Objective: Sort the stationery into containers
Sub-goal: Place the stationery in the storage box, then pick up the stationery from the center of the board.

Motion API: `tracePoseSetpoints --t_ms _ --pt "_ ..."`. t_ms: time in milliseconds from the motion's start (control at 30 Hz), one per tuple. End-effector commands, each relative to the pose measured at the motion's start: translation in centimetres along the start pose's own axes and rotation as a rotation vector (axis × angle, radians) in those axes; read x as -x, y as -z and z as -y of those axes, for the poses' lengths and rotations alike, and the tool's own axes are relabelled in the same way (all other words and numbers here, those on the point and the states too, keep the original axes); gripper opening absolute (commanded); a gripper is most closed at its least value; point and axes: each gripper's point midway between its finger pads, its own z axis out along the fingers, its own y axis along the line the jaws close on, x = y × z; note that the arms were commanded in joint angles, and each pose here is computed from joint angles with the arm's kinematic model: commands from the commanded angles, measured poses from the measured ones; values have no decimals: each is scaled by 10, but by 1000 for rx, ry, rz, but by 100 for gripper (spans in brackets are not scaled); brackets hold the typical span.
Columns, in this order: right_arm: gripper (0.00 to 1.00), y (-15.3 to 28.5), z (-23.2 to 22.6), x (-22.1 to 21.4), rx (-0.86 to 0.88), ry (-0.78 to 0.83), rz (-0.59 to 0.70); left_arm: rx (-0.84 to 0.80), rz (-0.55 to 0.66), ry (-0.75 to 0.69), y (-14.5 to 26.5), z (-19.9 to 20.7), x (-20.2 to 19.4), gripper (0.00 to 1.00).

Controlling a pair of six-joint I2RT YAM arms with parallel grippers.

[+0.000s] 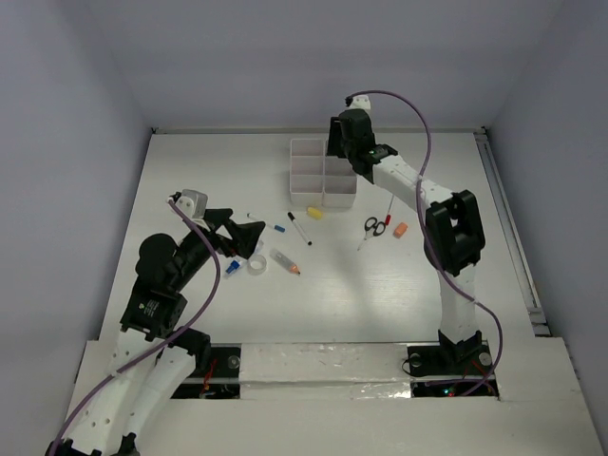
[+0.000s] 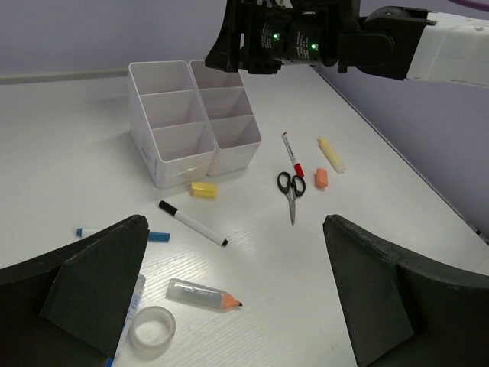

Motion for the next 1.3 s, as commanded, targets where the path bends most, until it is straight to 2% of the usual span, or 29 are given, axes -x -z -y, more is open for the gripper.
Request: tracePoseSetpoints --t_ms 0,67,133,333,500,567,633,667,700,733,900,967,1067,1267 --pt "54 -4 -8 35 23 -45 90 -34 65 -26 0 9 23 99" --pt "57 -8 -3 33 10 -44 81 -34 64 -27 0 9 23 99" --pt "64 -9 -2 32 6 -39 79 -34 64 -27 -1 9 23 99" --pt "73 -5 -2 34 12 -30 76 -36 61 -25 -1 9 23 99" --pt "72 8 -2 46 26 -29 96 -29 68 -27 0 7 24 99" --pt "69 18 -10 44 93 -16 92 -26 71 -29 0 7 25 99" --pt "62 53 -44 52 221 14 116 -26 74 -30 1 7 26 99" --pt "60 61 -51 35 249 37 87 -26 74 -30 1 7 26 99" --pt "53 73 -62 28 284 53 77 -14 81 -29 2 4 28 99" --pt "50 98 -88 24 371 71 70 -5 84 -30 2 3 28 99" --pt "39 159 -139 -63 563 173 -134 59 106 -29 6 -6 34 99" --pt "36 192 -168 -95 690 200 -204 103 124 -23 8 -14 39 99" --pt "35 223 -189 -140 762 254 -296 159 152 -16 11 -23 45 99" --pt "35 234 -209 -190 786 317 -395 227 174 -5 19 -35 48 99"
